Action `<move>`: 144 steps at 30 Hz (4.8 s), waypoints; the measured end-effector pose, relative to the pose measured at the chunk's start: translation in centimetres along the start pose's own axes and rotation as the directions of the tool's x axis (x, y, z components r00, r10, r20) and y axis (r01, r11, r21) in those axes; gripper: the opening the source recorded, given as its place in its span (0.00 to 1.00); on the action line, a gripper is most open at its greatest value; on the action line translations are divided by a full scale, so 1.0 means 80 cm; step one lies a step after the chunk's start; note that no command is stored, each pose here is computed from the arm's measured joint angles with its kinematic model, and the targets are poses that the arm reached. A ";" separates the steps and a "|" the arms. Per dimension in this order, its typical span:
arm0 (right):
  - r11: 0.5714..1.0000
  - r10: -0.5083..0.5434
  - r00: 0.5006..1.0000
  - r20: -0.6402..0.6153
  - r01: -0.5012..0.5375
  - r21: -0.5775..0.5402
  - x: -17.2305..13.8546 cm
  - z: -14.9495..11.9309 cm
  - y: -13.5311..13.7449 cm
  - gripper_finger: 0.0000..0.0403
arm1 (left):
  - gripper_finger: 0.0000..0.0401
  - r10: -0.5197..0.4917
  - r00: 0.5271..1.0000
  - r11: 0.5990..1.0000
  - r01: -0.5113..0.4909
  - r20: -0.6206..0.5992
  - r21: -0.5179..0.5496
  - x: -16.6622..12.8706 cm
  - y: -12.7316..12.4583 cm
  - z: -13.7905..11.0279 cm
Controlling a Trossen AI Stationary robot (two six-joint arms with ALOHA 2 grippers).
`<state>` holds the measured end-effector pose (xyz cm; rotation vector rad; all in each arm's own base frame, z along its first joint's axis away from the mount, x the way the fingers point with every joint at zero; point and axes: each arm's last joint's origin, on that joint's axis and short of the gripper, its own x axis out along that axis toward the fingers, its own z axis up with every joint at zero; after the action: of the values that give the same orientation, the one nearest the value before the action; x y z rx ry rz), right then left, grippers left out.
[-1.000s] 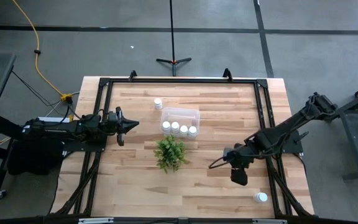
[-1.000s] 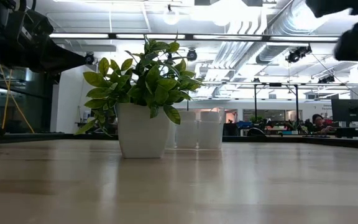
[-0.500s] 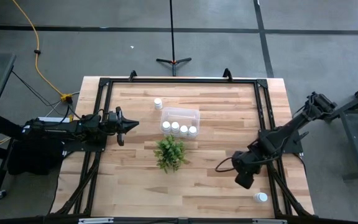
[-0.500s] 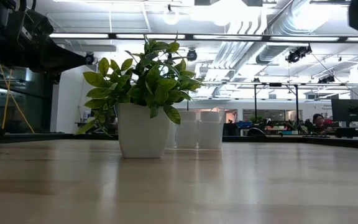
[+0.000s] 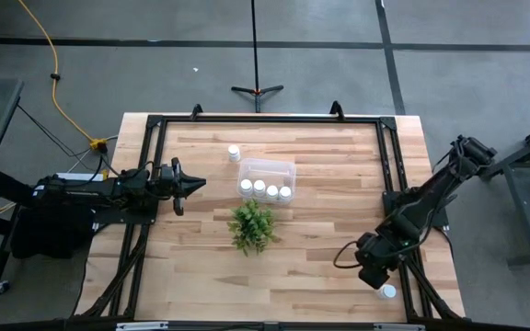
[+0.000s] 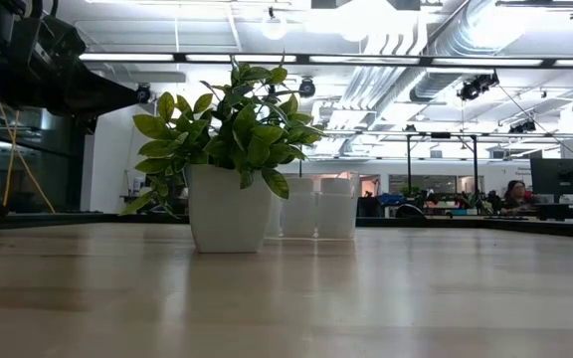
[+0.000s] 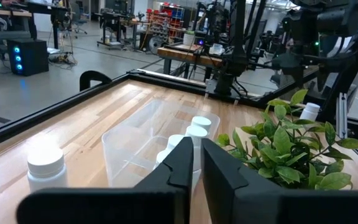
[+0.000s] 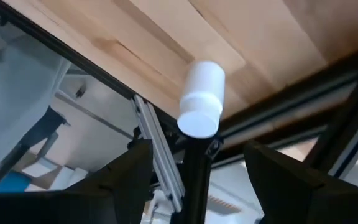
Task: Pick and place pill bottles into a basket
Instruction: Put the white pill bottle in the transparent bin
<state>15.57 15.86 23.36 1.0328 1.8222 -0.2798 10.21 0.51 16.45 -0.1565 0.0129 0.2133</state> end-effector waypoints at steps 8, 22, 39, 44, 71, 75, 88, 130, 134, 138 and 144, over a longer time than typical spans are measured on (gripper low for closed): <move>0.997 -0.018 0.999 -0.037 0.021 0.080 0.009 -0.016 0.000 0.60 | 0.10 0.000 1.000 1.000 0.000 0.000 0.000 0.000 0.000 0.000; 0.998 -0.026 0.997 0.068 0.029 -0.050 0.046 -0.043 0.008 0.60 | 0.17 0.004 1.000 1.000 -0.004 0.001 -0.001 0.000 0.000 0.000; 0.992 -0.107 0.987 0.123 0.114 -0.051 0.086 -0.036 0.016 0.60 | 0.15 0.004 1.000 1.000 -0.004 0.001 -0.001 0.000 0.000 0.000; 0.989 -0.121 0.985 0.121 0.130 -0.067 0.099 -0.038 0.018 0.60 | 0.18 0.004 1.000 1.000 -0.004 0.001 -0.001 0.000 0.000 0.000; 0.974 -0.145 0.974 0.174 0.171 -0.150 0.104 -0.043 0.012 0.60 | 0.13 0.007 1.000 1.000 -0.007 0.001 -0.001 0.000 0.000 0.000; 0.972 -0.150 0.973 0.174 0.178 -0.156 0.105 -0.045 0.011 0.60 | 0.07 0.007 1.000 1.000 -0.007 0.002 -0.001 0.000 0.000 0.000; 0.960 -0.175 0.969 0.177 0.208 -0.188 0.110 -0.055 0.005 0.37 | 0.19 0.006 1.000 1.000 -0.006 0.001 -0.001 0.000 0.000 0.000; 0.850 0.013 0.663 0.749 0.387 -0.358 0.020 0.089 0.036 0.37 | 0.21 0.033 0.999 0.999 -0.033 0.008 -0.002 0.000 0.001 0.001; 0.819 0.041 0.652 0.757 0.412 -0.400 0.004 0.099 0.035 0.37 | 0.21 0.039 0.999 0.999 -0.039 0.009 -0.003 0.000 0.001 0.001; 0.794 0.076 0.633 0.771 0.429 -0.430 -0.018 0.105 0.031 0.37 | 0.21 0.048 0.999 0.999 -0.047 0.012 -0.003 0.000 0.002 0.001; 0.780 0.127 0.550 0.825 0.458 -0.426 -0.062 0.113 0.017 0.37 | 0.21 0.066 0.998 0.998 -0.066 0.017 -0.005 0.000 0.002 0.001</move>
<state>23.19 8.72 23.41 0.1361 0.9777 -0.2174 10.16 0.70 16.53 -0.1585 0.0001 0.2805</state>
